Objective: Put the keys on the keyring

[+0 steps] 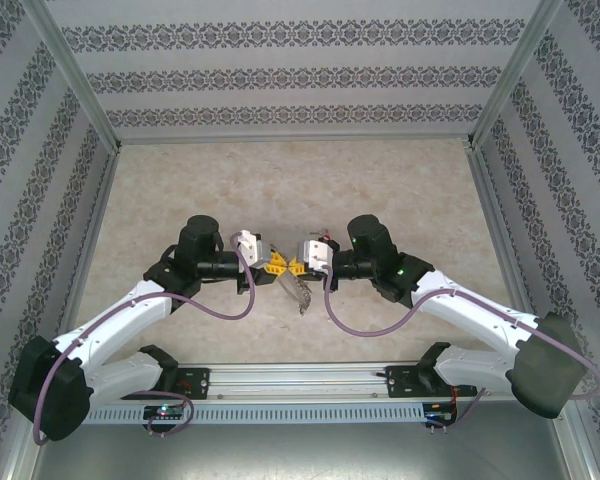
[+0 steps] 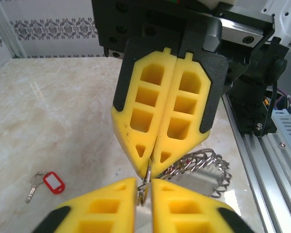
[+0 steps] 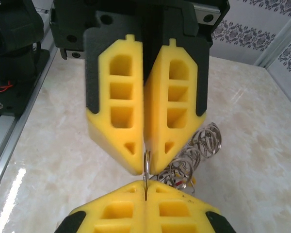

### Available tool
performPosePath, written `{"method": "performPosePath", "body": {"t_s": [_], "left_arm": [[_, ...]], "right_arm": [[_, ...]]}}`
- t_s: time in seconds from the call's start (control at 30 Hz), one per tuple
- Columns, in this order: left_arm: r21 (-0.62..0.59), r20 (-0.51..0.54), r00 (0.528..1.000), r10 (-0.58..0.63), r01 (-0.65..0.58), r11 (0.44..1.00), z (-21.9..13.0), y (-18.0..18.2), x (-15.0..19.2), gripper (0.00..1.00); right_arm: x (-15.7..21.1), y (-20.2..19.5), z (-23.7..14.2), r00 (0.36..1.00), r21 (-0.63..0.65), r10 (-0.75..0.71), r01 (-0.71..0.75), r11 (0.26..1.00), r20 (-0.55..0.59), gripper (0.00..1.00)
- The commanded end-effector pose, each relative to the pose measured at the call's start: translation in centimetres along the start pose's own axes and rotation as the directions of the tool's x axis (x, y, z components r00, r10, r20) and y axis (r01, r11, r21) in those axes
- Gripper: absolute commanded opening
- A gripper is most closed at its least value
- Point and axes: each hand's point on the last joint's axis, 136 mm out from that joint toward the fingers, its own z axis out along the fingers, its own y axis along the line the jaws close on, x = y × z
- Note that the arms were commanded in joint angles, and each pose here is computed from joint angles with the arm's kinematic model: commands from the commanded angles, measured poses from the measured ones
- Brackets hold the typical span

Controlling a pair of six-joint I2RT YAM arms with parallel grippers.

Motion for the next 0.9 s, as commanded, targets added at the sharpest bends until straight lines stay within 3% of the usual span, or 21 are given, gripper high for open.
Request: {"method": "performPosePath", "body": {"t_s": [0.0,0.07,0.2,0.43,0.63,0.73,0.87], "left_arm": [[0.012,0.03,1.0,0.009,-0.009,1.0,0.3,-0.1,-0.8,0.2],[0.012,0.016,1.0,0.018,-0.018,1.0,0.3,-0.3,-0.3,0.19],[0.013,0.004,1.0,0.023,-0.023,1.0,0.3,-0.4,0.1,0.01],[0.027,0.005,1.0,0.021,-0.021,0.999,0.4,-0.5,0.2,0.0],[-0.06,-0.012,1.0,0.013,-0.014,0.998,-0.1,0.6,0.1,0.0],[-0.132,-0.053,0.998,0.025,-0.032,0.991,-0.7,1.5,0.5,0.0],[-0.182,-0.102,0.992,0.071,-0.089,0.979,-1.5,1.8,0.8,0.0]], "right_arm": [[-2.0,-0.2,-0.3,0.997,0.01,-0.036,0.035,0.999,0.072,0.0],[-2.0,-0.2,-0.3,0.997,0.008,-0.029,0.029,1.0,0.074,0.0],[-2.3,-0.3,-0.2,0.996,0.005,-0.016,0.016,1.0,0.088,0.0],[-2.4,-0.5,0.0,0.995,0.011,-0.006,0.005,1.0,0.096,0.0],[-1.4,0.0,0.1,0.998,-0.001,0.006,-0.006,1.0,0.068,0.0],[0.0,0.2,0.1,0.999,0.007,0.011,-0.012,1.0,0.036,0.16],[1.6,0.3,-0.1,0.999,0.02,0.032,-0.032,0.999,0.004,0.28]]}}
